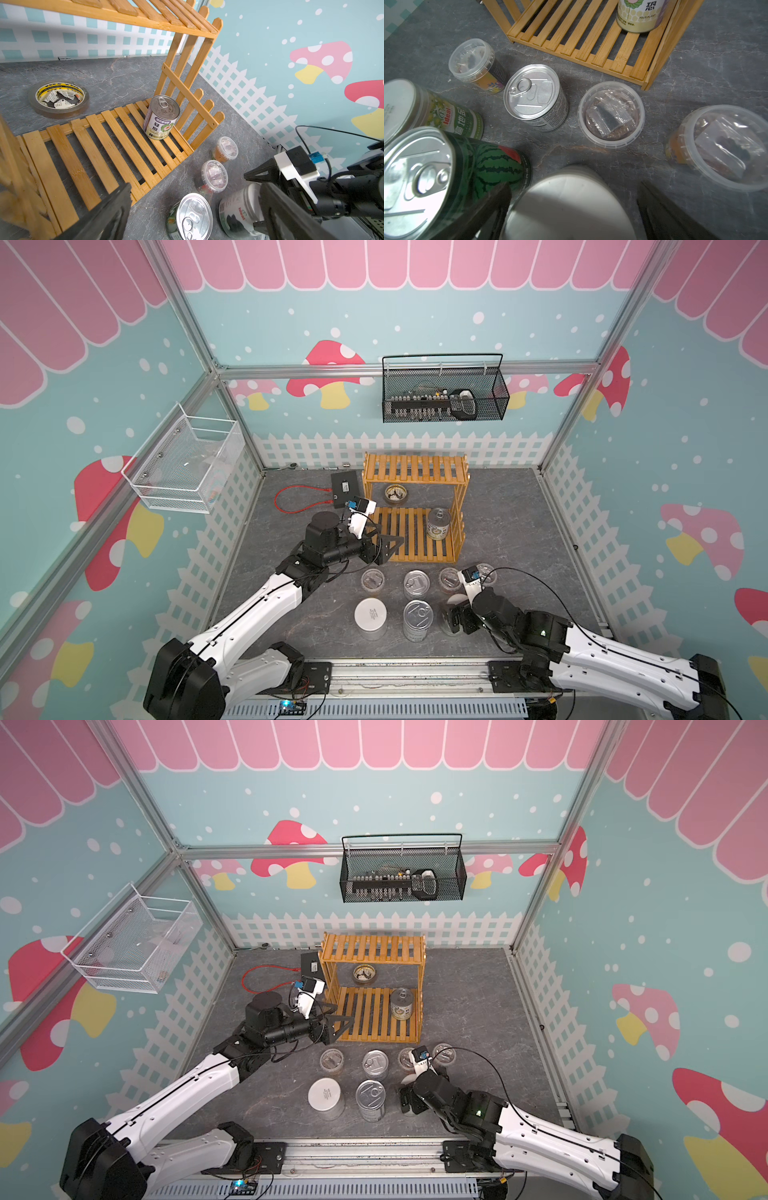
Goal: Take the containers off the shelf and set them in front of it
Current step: Place the container at the center of the board.
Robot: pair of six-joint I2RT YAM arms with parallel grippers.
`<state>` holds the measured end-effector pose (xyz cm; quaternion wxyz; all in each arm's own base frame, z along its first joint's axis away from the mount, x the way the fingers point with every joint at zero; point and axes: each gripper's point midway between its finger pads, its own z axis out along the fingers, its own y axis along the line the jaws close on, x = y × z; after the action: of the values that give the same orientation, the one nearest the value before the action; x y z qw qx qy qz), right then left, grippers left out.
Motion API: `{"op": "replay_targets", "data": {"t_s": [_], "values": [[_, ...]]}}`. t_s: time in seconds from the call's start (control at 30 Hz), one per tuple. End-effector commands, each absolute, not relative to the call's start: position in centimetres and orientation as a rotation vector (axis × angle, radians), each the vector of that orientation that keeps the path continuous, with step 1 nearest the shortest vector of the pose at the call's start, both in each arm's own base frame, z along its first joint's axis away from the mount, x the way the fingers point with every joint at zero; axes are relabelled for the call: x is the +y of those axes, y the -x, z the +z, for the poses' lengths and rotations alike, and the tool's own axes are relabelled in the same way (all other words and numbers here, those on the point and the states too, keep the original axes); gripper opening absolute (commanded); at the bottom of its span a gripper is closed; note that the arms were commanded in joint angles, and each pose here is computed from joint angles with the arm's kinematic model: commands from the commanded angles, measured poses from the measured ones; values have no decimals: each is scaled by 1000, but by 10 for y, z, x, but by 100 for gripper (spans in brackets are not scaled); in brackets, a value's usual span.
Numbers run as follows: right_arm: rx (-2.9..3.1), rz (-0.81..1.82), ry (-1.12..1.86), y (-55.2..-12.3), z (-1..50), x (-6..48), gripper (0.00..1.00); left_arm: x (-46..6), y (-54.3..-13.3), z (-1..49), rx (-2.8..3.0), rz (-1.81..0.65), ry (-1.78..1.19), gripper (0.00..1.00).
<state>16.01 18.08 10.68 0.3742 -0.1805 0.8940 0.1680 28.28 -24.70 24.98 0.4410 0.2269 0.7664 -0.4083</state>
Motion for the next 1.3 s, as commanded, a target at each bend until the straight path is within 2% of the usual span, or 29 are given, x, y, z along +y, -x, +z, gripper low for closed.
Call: {"op": "replay_targets", "data": {"t_s": [0.0,0.13,0.37,1.13,1.27], "values": [[2286,412,466,-161,113,180,99,-252,-283,264,1849,-1012,-606,99],[2283,417,463,-161,118,180,96,-253,-285,263,1853,-1012,-607,99],[2337,425,479,-155,115,183,84,-254,-285,264,1850,-1013,-612,99],[2432,276,374,-141,113,163,85,-255,-285,263,1851,-1017,-626,99],[2400,313,407,-142,121,172,88,-255,-285,263,1851,-1020,-626,99]]}}
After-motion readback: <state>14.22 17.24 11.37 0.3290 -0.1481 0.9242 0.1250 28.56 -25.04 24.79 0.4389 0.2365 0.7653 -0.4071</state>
